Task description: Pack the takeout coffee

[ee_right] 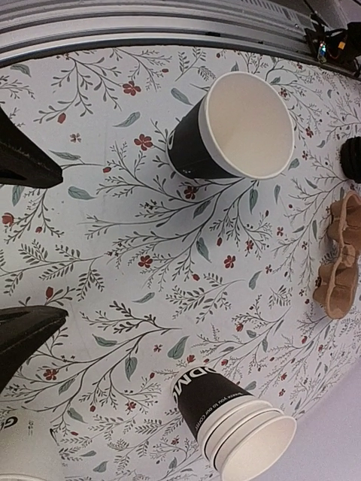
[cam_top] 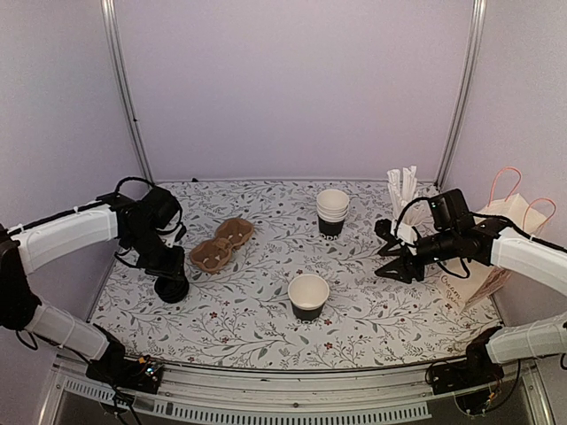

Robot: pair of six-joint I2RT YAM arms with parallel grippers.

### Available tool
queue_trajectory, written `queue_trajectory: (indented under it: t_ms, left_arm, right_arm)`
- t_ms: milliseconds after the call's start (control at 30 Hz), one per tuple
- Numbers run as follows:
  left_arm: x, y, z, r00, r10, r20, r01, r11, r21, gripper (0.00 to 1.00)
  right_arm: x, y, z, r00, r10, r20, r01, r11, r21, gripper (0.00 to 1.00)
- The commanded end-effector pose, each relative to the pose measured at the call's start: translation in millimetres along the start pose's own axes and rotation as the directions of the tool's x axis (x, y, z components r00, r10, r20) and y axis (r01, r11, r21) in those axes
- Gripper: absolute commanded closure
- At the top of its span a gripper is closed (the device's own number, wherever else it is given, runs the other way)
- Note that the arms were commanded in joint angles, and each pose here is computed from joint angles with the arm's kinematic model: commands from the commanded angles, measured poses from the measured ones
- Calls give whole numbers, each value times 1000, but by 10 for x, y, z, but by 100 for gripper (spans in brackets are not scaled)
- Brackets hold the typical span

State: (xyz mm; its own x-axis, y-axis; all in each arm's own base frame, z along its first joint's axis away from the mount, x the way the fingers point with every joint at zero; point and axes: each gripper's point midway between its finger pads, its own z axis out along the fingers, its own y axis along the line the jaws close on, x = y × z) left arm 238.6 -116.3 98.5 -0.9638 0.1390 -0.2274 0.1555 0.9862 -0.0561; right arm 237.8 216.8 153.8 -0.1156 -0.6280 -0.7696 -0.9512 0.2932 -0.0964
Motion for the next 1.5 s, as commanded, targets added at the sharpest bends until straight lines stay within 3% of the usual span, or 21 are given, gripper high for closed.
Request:
queue_trajectory:
  t_ms: [0,500,1000,1467]
  left_arm:
    - [6,34,139,999,-2,-42,1,1000,-26,61]
    - [-41,105,329,995,-5,-100,-5,995,-97,65]
    - [-91,80,436,992,25,-123,-37,995,-95,87]
    - [-344,3,-199,1000,11,18,-10,997,-76,97]
  right_arm:
    - [20,-64,-39,999,-29,-13,30,998,49,43]
    - [93,-55,0,999,-28,-38,30,999,38,43]
    - [149,-79,26,998,-29,-61,32,998,45,43]
    - [187,-78,52,997,-24,-74,27,999,39,43]
